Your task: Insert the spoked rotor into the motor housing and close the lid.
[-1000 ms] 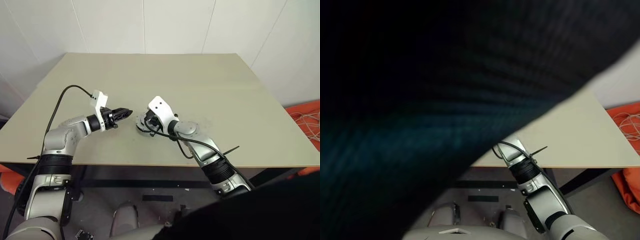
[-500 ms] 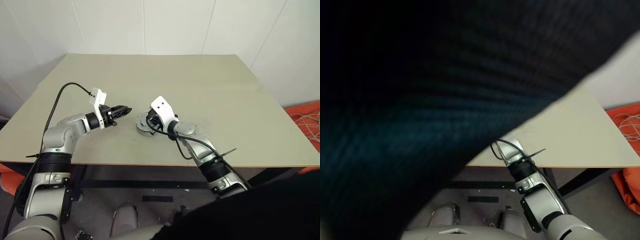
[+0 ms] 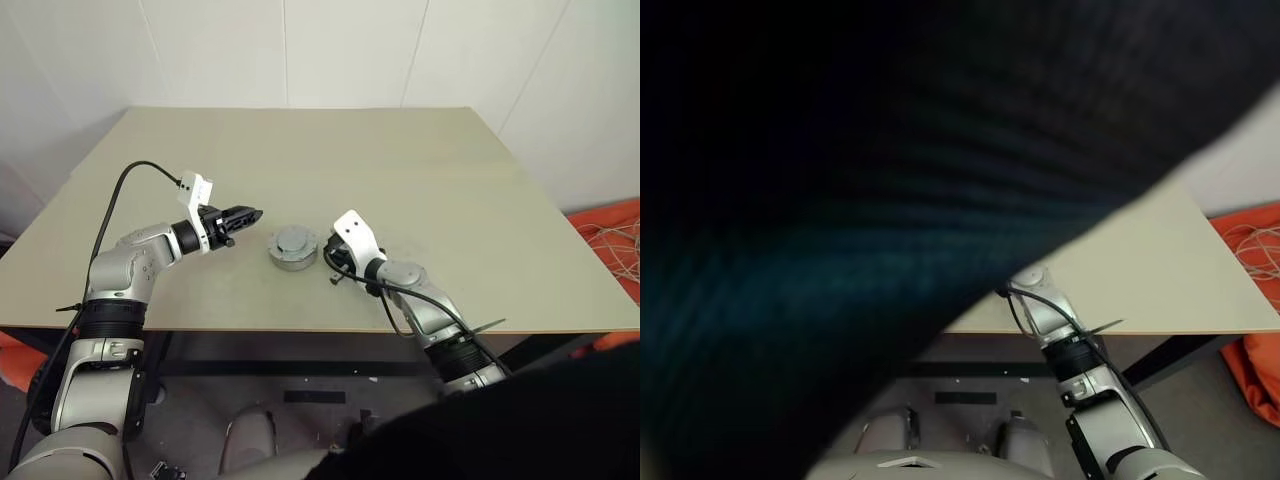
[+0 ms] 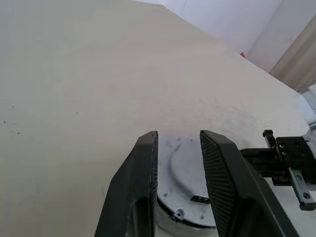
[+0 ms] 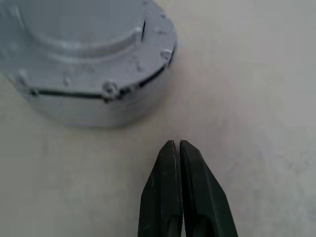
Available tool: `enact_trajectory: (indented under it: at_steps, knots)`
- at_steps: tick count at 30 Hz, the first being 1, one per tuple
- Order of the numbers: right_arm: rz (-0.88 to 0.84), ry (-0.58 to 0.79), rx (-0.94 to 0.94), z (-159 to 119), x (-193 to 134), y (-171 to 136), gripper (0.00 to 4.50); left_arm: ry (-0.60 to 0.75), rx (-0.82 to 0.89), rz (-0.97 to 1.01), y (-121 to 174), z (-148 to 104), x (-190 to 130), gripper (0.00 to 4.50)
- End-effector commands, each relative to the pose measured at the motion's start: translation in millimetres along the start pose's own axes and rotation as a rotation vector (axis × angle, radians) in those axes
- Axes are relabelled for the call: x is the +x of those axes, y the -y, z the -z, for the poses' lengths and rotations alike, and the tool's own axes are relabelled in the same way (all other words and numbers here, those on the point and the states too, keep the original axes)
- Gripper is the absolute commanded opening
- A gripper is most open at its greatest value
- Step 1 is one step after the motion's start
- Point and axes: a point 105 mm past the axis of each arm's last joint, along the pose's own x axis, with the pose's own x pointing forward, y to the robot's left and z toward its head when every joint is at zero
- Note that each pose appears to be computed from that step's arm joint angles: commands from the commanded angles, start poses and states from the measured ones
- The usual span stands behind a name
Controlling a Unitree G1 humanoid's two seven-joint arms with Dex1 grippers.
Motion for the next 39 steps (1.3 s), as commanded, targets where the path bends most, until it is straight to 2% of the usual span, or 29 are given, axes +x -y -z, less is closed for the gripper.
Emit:
enact_trajectory:
  at_steps: [1, 6, 10, 13, 15, 20, 30, 35, 39]
  knots:
    - [0.028, 0.110, -0.050, -35, -3, 6, 0.11, 0.041, 0.043, 0.016, 4, -16, 2, 1.46]
    - [0.065, 0.176, -0.076, -56, -7, 11, 0.11, 0.041, 0.042, 0.017, 4, -15, 2, 1.46]
    - [0.210, 0.282, -0.140, -85, -16, 30, 0.11, 0.041, 0.040, 0.020, 5, -14, 2, 1.46]
    - [0.100, 0.353, -0.075, -104, -22, 18, 0.11, 0.039, 0.040, 0.024, 6, -13, 2, 1.46]
    - [0.011, 0.359, -0.075, -106, -23, 3, 0.11, 0.037, 0.039, 0.024, 6, -12, 2, 1.46]
    - [-0.080, 0.245, -0.052, -81, -16, -17, 0.11, 0.035, 0.041, 0.025, 5, -13, 3, 1.46]
    - [-0.108, 0.113, 0.038, -47, -4, -21, 0.11, 0.031, 0.042, 0.015, 3, -12, 1, 1.46]
    - [-0.118, 0.013, 0.082, -13, 5, -23, 0.11, 0.034, 0.047, 0.009, 1, -13, -1, 1.46]
    - [-0.103, 0.027, 0.067, -13, 4, -20, 0.11, 0.035, 0.049, 0.005, 0, -14, -1, 1.46]
